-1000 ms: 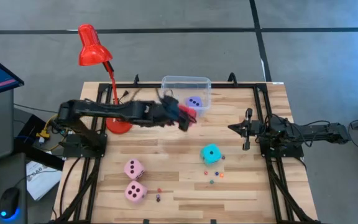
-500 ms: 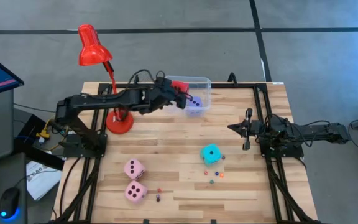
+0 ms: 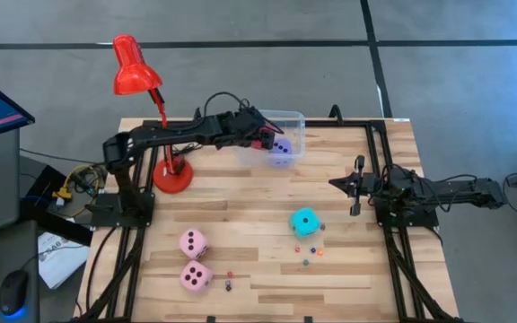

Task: Pick & Place Dice
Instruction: Put the large red die into the transparent bin

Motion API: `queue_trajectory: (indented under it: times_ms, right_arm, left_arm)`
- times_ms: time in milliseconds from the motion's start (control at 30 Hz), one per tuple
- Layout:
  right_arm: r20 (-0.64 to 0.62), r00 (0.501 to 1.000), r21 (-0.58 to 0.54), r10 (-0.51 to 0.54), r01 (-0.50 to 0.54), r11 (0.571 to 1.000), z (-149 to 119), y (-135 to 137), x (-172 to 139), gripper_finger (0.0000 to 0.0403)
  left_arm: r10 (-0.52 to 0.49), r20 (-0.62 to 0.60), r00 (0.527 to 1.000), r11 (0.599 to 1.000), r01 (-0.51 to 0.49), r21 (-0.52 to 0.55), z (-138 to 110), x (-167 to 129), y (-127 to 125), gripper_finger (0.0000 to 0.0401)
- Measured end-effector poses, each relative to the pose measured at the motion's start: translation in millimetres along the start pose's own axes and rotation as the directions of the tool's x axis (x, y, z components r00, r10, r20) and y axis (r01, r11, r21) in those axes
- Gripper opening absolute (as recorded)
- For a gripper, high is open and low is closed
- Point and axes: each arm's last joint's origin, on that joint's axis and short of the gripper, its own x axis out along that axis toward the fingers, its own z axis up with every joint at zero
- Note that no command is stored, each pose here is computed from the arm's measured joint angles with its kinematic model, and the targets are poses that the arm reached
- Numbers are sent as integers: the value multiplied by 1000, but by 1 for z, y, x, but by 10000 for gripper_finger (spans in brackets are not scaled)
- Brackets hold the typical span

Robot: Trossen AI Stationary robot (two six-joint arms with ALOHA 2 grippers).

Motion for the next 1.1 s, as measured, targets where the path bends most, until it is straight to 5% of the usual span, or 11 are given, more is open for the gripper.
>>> queue_trajectory:
  times_ms: [333, 900, 1100]
  right_arm:
    - [-22, 1000, -3, -14, 14, 1000, -2, -2, 0, 0]
    - [-24, 1000, -3, -13, 13, 1000, -2, -1, 0, 0]
    - [-24, 1000, -3, -13, 12, 1000, -2, -1, 0, 0]
  left_arm:
    - [-42, -78, 996, 999, 40, -29, -6, 0, -2, 377]
    - [42, -130, 991, 997, -50, -56, 1, 2, 17, 396]
    - [51, -118, 992, 999, -48, 24, 2, 3, 18, 399]
